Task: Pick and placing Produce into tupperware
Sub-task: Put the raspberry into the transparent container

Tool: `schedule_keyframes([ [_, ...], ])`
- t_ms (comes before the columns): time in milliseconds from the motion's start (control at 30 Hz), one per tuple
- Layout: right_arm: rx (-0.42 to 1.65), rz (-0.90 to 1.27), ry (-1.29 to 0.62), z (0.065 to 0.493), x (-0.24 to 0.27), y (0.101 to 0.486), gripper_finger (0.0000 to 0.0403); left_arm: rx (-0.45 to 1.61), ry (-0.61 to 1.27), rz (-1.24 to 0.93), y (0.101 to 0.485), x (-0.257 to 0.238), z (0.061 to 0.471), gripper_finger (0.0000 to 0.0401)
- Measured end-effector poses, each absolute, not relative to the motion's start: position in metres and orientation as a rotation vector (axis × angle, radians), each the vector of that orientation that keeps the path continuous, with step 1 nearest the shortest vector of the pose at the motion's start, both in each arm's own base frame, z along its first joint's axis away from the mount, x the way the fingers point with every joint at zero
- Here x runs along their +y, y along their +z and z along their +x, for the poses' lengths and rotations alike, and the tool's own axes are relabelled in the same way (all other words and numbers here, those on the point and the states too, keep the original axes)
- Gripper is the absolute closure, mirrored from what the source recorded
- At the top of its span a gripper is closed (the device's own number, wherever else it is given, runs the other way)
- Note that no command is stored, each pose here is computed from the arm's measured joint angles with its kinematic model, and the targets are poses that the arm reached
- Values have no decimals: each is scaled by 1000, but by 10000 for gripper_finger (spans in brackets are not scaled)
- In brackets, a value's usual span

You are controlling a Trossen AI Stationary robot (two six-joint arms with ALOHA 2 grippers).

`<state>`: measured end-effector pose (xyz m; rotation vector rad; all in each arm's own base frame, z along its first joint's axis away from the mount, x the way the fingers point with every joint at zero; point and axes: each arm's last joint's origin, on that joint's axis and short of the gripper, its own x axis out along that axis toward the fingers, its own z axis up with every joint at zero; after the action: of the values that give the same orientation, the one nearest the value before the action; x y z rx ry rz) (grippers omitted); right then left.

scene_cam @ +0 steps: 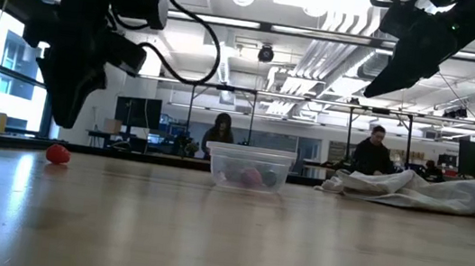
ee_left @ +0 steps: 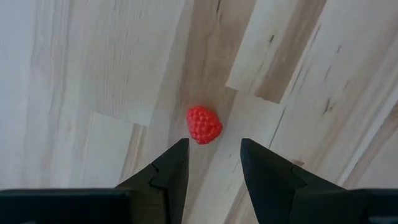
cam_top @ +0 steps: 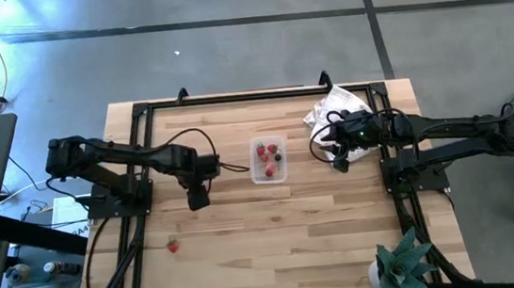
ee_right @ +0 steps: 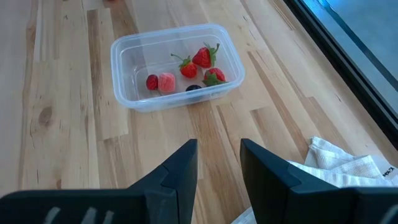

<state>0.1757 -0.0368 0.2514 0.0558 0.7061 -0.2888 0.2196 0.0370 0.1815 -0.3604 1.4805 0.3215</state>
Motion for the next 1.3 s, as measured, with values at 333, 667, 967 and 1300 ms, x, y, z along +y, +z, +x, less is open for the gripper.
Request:
schedule_keyframes([
  [333,706,56,-288,176,-37,251,291,1455,421,-457,174,38,227,267],
  [667,706,56,-289,176,-37,251,291,1469,572,-495,170,40,225,267],
  [967,706,56,-289,176,-37,251,291,1481,600,-536,170,40,223,267],
  [1300,706,56,-289,176,-37,252,291,1512,590,-532,169,39,221,222],
])
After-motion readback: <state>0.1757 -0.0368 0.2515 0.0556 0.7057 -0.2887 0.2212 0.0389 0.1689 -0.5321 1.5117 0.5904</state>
